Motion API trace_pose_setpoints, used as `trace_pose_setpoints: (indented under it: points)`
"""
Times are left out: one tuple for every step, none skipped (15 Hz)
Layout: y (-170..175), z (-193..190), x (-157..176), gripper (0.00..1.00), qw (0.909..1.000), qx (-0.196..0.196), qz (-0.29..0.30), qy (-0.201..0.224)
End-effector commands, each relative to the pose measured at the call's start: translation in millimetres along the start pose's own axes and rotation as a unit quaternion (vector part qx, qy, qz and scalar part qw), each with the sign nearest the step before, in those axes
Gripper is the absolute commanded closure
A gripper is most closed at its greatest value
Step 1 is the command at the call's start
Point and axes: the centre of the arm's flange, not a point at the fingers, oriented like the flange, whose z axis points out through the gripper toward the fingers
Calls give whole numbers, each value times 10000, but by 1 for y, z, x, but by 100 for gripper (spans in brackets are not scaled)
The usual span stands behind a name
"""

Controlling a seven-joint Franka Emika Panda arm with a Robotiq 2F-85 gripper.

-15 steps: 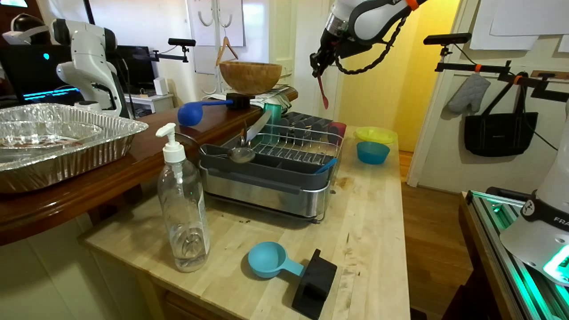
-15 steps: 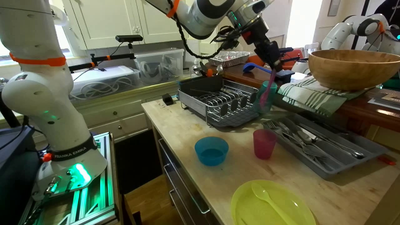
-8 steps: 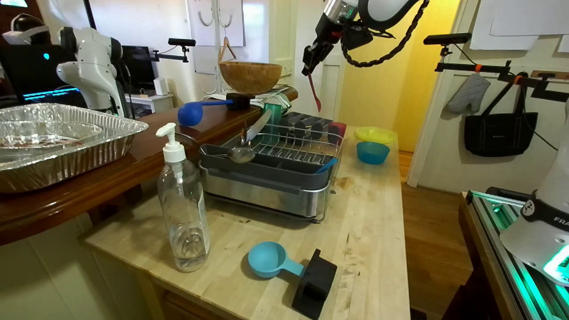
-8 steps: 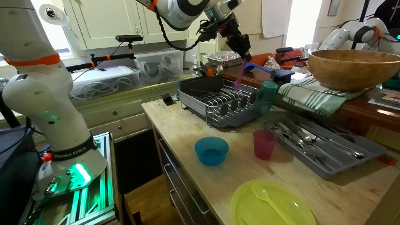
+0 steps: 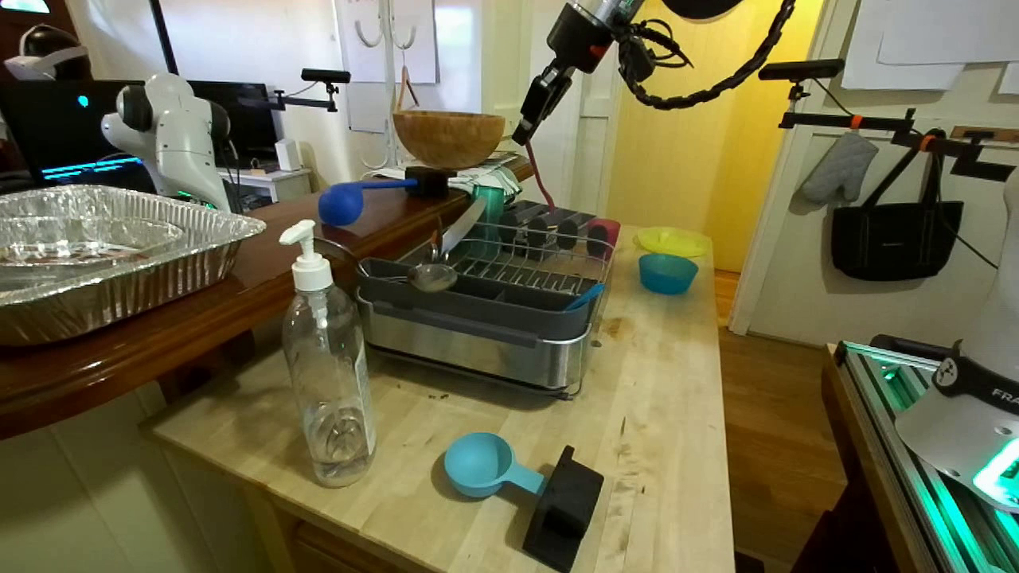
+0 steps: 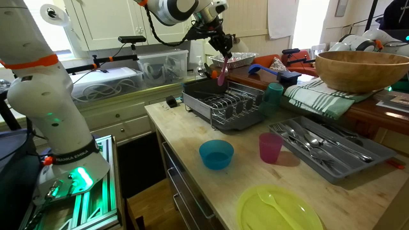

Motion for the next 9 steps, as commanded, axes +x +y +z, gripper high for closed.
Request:
trace_pose_setpoints:
  points:
    - [-31, -7, -6, 94, 9976, 460, -496, -136]
    - [-43, -7, -7, 94, 9963, 555, -647, -144]
    - [-52, -8, -7, 94, 9949, 643, -770, -140]
    - [-63, -8, -7, 94, 9931, 725, -912, -129]
    - [-71, -10, -7, 94, 9912, 816, -1028, -147]
    - [-81, -11, -7, 94, 9894, 894, -1140, -134]
    - [-90, -12, -10, 94, 9868, 995, -1265, -147]
    - [-98, -14, -11, 94, 9843, 1083, -1382, -188]
    - [-107, -15, -13, 94, 9812, 1196, -1494, -233]
